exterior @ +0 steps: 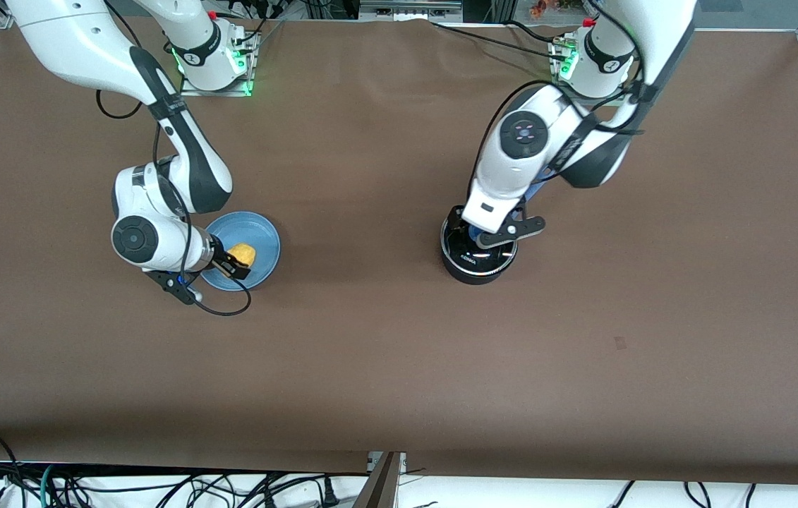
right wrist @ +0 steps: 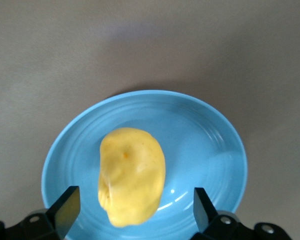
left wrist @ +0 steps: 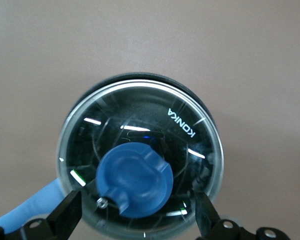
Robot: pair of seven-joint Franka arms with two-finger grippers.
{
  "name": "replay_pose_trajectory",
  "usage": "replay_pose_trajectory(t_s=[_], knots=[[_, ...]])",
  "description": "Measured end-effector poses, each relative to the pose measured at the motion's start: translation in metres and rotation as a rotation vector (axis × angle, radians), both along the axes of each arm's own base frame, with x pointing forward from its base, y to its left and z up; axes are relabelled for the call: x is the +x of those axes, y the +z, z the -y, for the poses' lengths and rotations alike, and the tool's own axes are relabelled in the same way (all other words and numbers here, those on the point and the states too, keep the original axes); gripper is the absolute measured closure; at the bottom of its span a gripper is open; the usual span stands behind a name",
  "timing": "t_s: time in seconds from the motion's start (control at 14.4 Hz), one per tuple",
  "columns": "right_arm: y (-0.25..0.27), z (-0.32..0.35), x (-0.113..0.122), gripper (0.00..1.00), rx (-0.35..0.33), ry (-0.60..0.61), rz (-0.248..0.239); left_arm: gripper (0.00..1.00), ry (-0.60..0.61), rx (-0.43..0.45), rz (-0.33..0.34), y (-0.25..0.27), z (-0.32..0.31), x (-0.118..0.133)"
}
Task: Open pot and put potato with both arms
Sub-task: 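Grasp the potato with the right gripper while the left gripper grasps the knob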
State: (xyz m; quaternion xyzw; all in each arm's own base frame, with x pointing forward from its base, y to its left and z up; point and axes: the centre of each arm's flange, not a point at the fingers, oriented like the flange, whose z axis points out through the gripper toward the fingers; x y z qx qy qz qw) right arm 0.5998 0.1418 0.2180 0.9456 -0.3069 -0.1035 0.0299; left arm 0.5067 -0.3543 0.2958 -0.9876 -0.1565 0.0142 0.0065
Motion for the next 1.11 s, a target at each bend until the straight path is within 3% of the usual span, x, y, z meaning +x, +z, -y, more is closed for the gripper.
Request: replay_pose_trajectory(t_s=[0.28, 0.35, 0.49, 0.56, 0.84, 1.04, 1.11], knots=[[-0.019, 0.000, -0.009, 0.00, 0.005, -0.007, 0.019, 0.00, -0.018, 0.029, 0.009, -0.018, 0.007, -0.001], [-0.021, -0.001, -0.011, 0.04, 0.006, -0.008, 0.021, 0.00, -0.015, 0.028, 0.011, -0.017, 0.006, 0.001], [-0.021, -0.001, -0.011, 0.31, 0.004, -0.022, 0.023, 0.00, -0.008, 0.027, 0.014, -0.016, 0.003, 0.005], [-0.020, -0.003, -0.011, 0.40, 0.004, -0.026, 0.025, 0.00, -0.004, 0.027, 0.016, -0.016, 0.001, 0.007], [-0.018, -0.009, -0.011, 0.41, 0.010, -0.021, 0.032, 0.05, -0.001, 0.027, 0.017, -0.016, -0.001, 0.009], [-0.011, -0.012, -0.007, 0.41, 0.016, -0.016, 0.052, 0.37, -0.010, 0.030, 0.015, -0.016, -0.002, 0.009], [-0.006, -0.016, -0.005, 0.41, 0.021, -0.011, 0.061, 0.41, -0.015, 0.030, 0.014, -0.017, -0.003, 0.010]])
